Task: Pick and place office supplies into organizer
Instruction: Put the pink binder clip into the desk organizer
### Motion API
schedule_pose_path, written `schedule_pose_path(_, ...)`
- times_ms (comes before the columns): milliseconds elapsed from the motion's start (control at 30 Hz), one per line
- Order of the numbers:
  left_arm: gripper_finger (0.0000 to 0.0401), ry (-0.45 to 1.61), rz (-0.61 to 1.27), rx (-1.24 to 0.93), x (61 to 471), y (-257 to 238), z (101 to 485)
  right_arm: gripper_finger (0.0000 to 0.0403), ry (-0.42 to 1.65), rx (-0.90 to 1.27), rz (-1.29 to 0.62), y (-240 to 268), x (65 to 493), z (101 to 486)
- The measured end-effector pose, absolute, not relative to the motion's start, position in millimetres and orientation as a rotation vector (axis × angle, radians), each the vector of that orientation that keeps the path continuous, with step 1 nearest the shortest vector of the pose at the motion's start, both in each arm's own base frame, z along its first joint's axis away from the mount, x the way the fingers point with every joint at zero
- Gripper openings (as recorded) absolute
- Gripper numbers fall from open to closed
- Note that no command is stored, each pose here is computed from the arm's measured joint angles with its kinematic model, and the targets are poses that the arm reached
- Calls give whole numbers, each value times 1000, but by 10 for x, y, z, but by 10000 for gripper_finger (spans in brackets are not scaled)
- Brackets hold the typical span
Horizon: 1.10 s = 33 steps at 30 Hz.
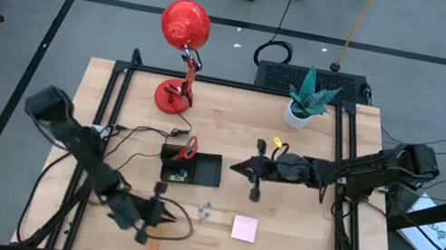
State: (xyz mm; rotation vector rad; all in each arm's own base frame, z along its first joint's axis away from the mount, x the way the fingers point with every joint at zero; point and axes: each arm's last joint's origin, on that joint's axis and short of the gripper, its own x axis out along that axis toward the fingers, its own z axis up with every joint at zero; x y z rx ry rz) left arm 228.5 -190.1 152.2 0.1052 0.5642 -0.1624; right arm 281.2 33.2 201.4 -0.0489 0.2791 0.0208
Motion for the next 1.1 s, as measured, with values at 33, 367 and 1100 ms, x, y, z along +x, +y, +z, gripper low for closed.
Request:
schedule_pose_path(33,31,577,-154,119,2362,-1937,1484,1,283,-47,33,323,2807,2003)
schedule_pose_path(367,149,618,-131,10,3026,-2039,1437,1,335,-35,48,302,2653,1846)
schedule_pose_path(1100,258,829,-615,240,3139,-1838,1426,4,302,-68,54,294,2584,1904)
